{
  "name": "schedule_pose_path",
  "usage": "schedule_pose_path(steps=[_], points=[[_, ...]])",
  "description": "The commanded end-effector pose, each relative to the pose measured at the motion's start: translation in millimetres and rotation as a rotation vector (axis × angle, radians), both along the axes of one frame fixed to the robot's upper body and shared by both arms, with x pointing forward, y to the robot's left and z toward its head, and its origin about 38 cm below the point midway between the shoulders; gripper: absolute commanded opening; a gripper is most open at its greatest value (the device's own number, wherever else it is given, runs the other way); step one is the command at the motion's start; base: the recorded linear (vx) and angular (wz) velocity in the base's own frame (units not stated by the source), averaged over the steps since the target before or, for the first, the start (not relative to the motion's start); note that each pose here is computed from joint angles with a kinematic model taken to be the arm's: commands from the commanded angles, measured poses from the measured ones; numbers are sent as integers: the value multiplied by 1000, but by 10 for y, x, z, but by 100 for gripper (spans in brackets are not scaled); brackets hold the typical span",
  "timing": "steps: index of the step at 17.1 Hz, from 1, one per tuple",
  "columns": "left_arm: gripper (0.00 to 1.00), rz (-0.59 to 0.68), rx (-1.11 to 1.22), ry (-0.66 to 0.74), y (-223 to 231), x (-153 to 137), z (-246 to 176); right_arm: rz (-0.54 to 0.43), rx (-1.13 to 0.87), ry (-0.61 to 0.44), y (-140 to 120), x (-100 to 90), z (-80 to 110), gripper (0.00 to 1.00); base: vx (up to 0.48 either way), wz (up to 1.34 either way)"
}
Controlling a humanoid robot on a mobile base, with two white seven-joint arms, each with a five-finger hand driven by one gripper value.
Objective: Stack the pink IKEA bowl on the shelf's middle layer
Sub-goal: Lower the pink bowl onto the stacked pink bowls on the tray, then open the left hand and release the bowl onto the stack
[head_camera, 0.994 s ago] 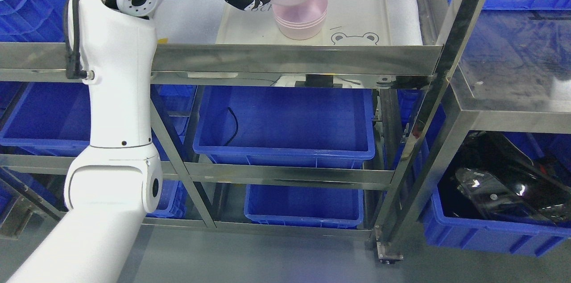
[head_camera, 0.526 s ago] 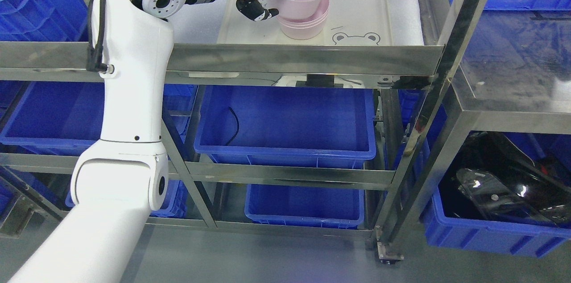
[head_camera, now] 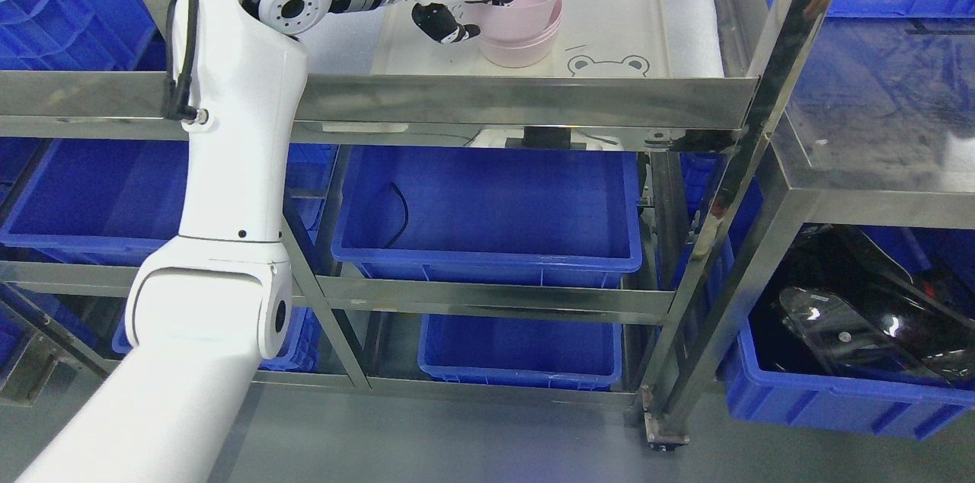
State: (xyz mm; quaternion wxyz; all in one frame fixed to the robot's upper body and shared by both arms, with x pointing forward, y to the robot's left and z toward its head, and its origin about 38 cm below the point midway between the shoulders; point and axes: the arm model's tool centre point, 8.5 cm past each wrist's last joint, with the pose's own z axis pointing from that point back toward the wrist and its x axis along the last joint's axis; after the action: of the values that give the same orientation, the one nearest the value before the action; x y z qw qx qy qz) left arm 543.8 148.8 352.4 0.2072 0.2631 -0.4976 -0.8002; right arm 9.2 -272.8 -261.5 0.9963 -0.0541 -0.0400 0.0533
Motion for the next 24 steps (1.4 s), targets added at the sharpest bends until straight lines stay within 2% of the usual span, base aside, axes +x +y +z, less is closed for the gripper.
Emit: schedule_pose_path(steps=[1,6,12,14,18,19,22,24], points=[[41,8,5,12,24,29,-18,0,-17,6,-110,-89,8,100,0,0],[43,45,3,-31,206,60,215,0,-17,6,-110,-89,8,100,0,0],[42,21,-39,-36,101,57,181,0,-17,6,-110,-89,8,100,0,0],[40,10,-47,-20,31,59,129,0,-17,6,-110,-89,8,100,0,0],[41,6,-54,-36,12,50,196,0,-17,6,-110,-89,8,100,0,0],[43,0,-80,-65,1,33,314,0,-17,6,-110,-89,8,100,0,0],[61,-12,-237,-177,125,-85,885,0,-17,6,-110,-89,8,100,0,0],[67,-57,-400,-176,130,-216,1105,0,-17,6,-110,-89,8,100,0,0]])
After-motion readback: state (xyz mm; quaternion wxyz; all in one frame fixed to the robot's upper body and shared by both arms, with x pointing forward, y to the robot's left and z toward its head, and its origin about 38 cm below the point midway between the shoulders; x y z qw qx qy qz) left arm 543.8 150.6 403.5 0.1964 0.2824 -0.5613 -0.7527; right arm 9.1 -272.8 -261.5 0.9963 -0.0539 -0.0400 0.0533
